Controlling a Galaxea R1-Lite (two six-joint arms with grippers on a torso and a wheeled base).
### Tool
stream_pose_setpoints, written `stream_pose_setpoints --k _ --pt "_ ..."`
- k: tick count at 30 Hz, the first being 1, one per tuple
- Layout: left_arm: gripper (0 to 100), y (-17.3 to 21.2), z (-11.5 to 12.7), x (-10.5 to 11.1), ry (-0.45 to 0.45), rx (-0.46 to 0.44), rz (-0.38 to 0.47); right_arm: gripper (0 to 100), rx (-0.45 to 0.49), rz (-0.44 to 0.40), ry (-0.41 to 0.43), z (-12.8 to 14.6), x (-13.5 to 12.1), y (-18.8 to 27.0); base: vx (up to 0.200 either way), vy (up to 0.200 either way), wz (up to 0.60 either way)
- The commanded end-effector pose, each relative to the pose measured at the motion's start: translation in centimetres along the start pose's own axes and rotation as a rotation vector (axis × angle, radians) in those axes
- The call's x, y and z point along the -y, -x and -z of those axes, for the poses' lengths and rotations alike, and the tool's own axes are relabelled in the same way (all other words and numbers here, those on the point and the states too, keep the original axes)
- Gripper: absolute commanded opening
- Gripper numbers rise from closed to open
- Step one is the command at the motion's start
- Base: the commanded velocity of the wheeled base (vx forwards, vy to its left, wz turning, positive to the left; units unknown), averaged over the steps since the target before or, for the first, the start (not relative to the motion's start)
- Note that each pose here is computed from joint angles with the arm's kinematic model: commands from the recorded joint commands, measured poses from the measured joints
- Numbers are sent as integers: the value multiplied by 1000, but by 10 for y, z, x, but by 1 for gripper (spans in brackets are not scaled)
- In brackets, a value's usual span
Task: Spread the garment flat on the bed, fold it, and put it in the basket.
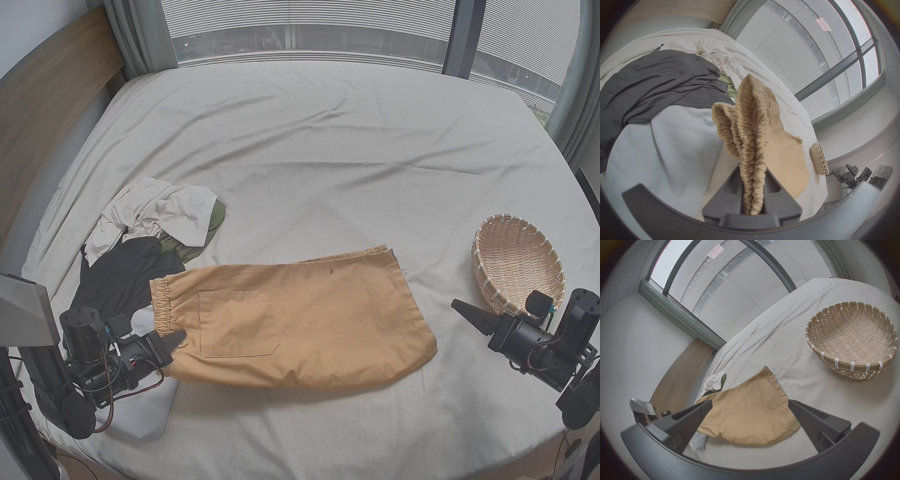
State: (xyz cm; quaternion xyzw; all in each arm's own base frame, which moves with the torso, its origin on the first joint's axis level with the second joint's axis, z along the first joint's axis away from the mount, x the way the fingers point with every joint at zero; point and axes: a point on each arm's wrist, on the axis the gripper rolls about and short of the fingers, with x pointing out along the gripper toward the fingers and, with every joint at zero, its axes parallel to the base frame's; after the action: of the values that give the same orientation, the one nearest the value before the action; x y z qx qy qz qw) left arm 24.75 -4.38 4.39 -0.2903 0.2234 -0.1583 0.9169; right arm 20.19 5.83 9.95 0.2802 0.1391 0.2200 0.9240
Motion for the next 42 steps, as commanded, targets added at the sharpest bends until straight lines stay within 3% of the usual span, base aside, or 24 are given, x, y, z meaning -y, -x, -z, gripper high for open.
stream_pose_setpoints --k 1,9,15,17,18,25,42 --pt "0 -4 -2 7 -14 9 35 100 -4 1 -4 1 0 -1 0 0 0" --pt "0 -19 -9 28 -49 45 131 100 4 -3 -9 -1 0 -2 0 0 0" --pt "0 -32 -8 62 -81 52 261 100 -3 -17 -42 0 -3 -3 0 0 0" --pt "0 -32 -8 62 -81 52 261 100 -3 -17 -42 0 -3 -3 0 0 0" --pt "0 -38 -8 76 -97 58 316 100 0 -23 -40 0 -4 -4 0 0 0" --pt "0 -50 -10 109 -124 81 426 100 5 -25 -41 -1 -4 -5 0 0 0" --pt "0 -78 2 159 -128 15 537 100 7 -23 -62 -2 -4 -4 0 0 0"
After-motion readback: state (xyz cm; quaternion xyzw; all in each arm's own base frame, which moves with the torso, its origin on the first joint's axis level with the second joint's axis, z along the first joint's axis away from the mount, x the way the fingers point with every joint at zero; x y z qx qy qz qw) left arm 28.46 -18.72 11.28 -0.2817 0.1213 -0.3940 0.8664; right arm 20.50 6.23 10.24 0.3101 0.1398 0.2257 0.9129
